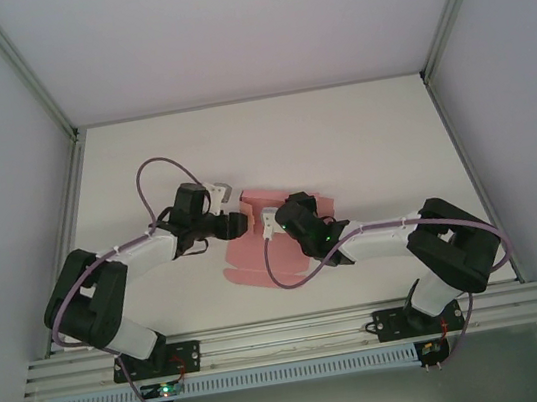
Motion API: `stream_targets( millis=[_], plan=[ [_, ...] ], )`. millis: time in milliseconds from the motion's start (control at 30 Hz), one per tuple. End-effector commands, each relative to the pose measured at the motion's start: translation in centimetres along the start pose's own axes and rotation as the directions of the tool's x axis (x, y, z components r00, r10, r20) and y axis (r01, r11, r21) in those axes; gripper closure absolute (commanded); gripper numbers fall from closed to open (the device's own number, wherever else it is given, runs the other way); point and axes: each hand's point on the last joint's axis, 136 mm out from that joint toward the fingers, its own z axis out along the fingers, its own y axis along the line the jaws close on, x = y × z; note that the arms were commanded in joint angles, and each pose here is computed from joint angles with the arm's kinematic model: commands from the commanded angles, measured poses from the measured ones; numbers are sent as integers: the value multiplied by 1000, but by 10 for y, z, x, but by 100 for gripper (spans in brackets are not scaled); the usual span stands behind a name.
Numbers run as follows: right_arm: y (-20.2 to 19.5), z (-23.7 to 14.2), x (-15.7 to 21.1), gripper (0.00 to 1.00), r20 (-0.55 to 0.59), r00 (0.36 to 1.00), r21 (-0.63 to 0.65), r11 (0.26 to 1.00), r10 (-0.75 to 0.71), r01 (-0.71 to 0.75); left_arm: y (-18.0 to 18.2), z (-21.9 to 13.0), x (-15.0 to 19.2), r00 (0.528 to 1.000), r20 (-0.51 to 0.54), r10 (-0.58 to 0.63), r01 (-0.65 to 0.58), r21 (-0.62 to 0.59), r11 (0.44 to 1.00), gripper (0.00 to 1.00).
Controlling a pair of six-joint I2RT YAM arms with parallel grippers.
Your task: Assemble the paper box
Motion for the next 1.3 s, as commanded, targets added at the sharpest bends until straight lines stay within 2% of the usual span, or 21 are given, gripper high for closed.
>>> stream_targets(
  millis=[0,167,300,500,633,800,967,1100,1200,1267],
  plan=[
    [31,2,3,100,3,997,-114,991,-72,72,-11,4,-17,996,46,70,-72,39,997,39],
    [32,0,1,100,13,997,-119,990,-71,72,-1,10,-21,997,55,59,-58,-24,998,42],
    [36,-5,-2,100,6,995,-105,989,-102,102,-6,13,-15,992,60,113,-109,-64,992,42],
    [34,-12,-2,100,-12,990,-51,989,-142,141,-6,7,-9,978,127,164,-138,-189,972,44],
    [30,-18,-7,100,4,990,-39,990,-139,139,0,-2,-10,960,195,203,-141,-289,947,50],
    [35,-19,-10,100,4,987,-46,986,-158,158,-7,-3,-11,937,240,256,-183,-289,940,56],
    [41,-18,-8,100,-15,985,-54,984,-173,172,-13,-5,-10,924,251,287,-217,-274,937,55],
    [42,-20,-7,100,-3,987,-68,985,-160,159,-15,-10,-3,925,256,282,-217,-255,942,50],
    [43,-17,-3,100,-10,988,-81,985,-153,151,-18,-15,-1,934,244,262,-205,-237,950,39],
    [43,-16,0,100,-18,988,-83,985,-154,152,-21,-21,0,942,227,245,-193,-230,954,37]
  ],
)
